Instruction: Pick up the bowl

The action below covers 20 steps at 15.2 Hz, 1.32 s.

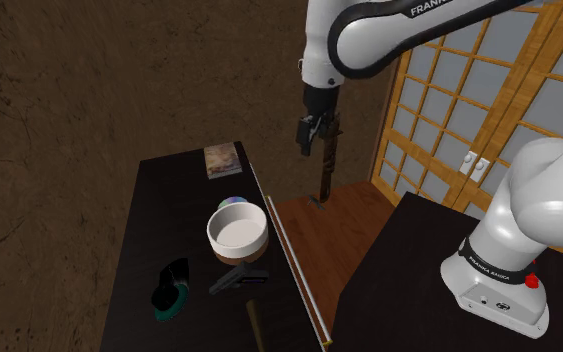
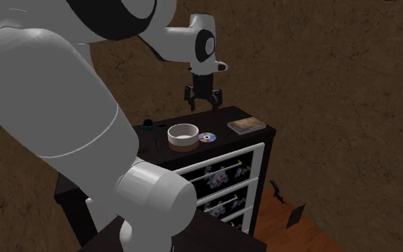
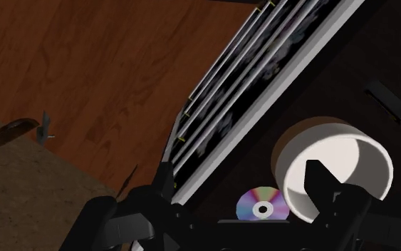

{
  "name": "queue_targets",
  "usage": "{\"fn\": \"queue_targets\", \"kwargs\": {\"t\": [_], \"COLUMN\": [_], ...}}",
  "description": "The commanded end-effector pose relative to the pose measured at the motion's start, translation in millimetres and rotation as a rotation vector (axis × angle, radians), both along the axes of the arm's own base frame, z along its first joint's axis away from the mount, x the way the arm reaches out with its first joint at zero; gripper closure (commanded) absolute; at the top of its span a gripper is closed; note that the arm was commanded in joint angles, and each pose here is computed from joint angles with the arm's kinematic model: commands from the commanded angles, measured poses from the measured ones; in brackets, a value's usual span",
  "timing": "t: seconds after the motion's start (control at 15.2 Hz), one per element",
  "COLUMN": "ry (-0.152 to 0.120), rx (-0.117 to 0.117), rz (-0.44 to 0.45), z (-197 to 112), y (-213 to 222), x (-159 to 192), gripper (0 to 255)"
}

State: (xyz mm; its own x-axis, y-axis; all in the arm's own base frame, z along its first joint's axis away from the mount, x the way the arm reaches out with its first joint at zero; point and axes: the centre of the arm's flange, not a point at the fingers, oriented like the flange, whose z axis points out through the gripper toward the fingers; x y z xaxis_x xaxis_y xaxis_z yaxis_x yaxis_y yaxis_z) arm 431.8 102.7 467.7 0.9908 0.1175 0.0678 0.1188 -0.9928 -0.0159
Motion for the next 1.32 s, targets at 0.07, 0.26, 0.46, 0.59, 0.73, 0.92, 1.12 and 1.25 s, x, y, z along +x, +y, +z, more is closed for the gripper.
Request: {"fn": "queue_targets", "kwargs": {"t": [0.07,0.26,0.46,0.59,0.73,0.92,1.12,1.25], "ry": [0.002,0.005,0.008,0.009,0.011,0.014,0.017,0.017], "rx": [-0.007,-0.014,-0.022,-0.027,-0.033,-0.040,-0.048,-0.050], "rz": [0.001,0.001,0.002,0.002,0.002,0.003,0.004,0.004], "z": [-29.7,-58.1,-86.7,-105.9,-125.2,-154.3,-183.5,-195.3], "y": [20.3,40.0,59.5,72.3,85.1,104.1,122.8,126.9], "x": [20.6,41.5,62.3,76.1,89.9,110.4,130.9,135.4], "gripper": [0,0,0,0,0,0,0,0]}}
